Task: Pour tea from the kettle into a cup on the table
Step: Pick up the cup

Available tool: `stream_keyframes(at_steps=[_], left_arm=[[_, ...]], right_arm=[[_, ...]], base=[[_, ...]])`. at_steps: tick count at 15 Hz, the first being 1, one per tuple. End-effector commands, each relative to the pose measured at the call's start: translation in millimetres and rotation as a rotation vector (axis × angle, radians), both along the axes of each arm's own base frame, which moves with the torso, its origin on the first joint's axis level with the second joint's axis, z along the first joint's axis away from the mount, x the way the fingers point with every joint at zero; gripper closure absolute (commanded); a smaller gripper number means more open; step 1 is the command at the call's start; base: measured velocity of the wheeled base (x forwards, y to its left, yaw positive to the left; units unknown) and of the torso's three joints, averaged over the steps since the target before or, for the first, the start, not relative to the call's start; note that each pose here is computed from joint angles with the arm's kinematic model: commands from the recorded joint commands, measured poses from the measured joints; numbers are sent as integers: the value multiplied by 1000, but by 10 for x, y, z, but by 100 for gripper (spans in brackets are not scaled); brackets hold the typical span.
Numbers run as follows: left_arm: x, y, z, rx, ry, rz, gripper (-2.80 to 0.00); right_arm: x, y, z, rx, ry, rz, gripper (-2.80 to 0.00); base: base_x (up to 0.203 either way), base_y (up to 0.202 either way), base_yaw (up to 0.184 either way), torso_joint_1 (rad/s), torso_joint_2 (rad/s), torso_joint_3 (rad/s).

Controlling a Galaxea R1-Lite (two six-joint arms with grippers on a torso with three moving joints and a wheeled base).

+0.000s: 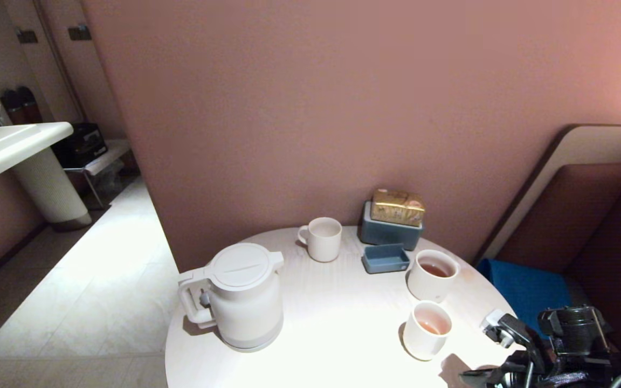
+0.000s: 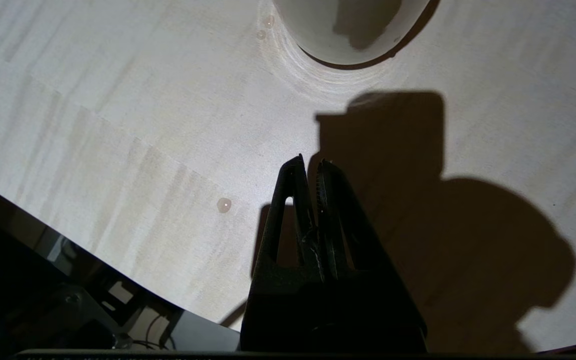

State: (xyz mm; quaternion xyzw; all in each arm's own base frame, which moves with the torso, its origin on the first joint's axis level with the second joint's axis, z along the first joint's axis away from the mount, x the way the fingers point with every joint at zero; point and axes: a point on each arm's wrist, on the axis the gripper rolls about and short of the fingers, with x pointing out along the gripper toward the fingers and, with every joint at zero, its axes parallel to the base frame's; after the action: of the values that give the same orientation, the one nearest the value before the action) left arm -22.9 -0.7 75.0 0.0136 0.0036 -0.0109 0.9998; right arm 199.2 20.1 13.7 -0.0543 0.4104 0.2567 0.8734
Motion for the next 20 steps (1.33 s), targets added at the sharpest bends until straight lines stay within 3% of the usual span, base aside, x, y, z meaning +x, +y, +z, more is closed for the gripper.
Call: stream_keyframes(at_steps=[1, 3, 4, 7, 15, 20], left_arm=[[0, 0, 0, 0, 1, 0, 0], [1, 0, 0, 0, 2, 0, 0], [0, 0, 0, 0, 0, 0, 0], [1, 0, 0, 0, 1, 0, 0], [0, 0, -1, 0, 0, 0, 0], [0, 0, -1, 0, 0, 0, 0]], right_arm=[[1, 3, 3, 1, -5, 4, 0], [-11, 2, -2, 1, 0, 3, 0], [-41, -1, -10, -4, 5, 0, -280], [-14, -2, 17, -10, -48, -9, -280], [153, 112, -232, -5, -41, 37, -280], [313, 220, -420, 55, -138, -4, -280]], base=[[0, 0, 0, 0, 0, 0], [0, 0, 0, 0, 0, 0], [0, 0, 0, 0, 0, 0], [0, 0, 0, 0, 0, 0], [0, 0, 0, 0, 0, 0], [0, 0, 0, 0, 0, 0]])
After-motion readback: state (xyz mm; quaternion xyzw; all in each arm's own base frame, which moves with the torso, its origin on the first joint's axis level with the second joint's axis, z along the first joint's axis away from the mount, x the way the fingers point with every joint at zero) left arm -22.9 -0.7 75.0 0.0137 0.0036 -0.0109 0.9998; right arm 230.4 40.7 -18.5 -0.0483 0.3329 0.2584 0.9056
